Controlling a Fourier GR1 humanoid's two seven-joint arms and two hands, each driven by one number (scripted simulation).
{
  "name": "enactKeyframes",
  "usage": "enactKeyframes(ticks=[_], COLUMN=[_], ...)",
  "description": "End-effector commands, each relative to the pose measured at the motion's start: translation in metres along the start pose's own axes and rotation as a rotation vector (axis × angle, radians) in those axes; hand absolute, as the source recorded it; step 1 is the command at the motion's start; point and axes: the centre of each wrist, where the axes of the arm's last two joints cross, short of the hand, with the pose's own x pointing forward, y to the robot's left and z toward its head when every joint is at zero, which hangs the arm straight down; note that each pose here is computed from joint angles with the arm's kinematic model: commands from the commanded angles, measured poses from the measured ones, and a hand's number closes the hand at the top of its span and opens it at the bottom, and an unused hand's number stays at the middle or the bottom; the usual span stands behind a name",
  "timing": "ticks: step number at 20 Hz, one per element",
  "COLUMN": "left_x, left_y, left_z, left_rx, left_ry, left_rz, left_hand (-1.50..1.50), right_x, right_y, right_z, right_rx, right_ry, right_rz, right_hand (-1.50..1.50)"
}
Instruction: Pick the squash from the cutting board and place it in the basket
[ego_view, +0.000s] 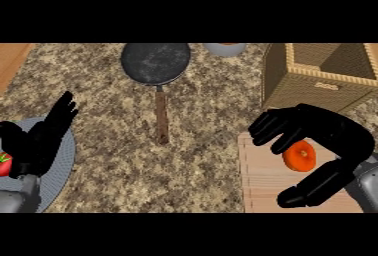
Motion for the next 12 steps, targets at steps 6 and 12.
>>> enactKeyframes(ticks=[6, 12], left_x=[-0.011, -0.005], left_y=[0.004, 0.006], left_z=[-0.02, -0.019], left_rx=[0.041, 0.033], left_ry=[0.034, 0.034], left_rz=[0.042, 0.015], left_hand=[0.0, 0.0], right_x=[0.034, 0.114], right_y=[0.018, -0.048], right_z=[0.024, -0.008], right_rx=[0.146, 0.228], right_ry=[0.138, 0.396], right_rz=[0.122, 0.609], right_hand=[-1.5, -1.5])
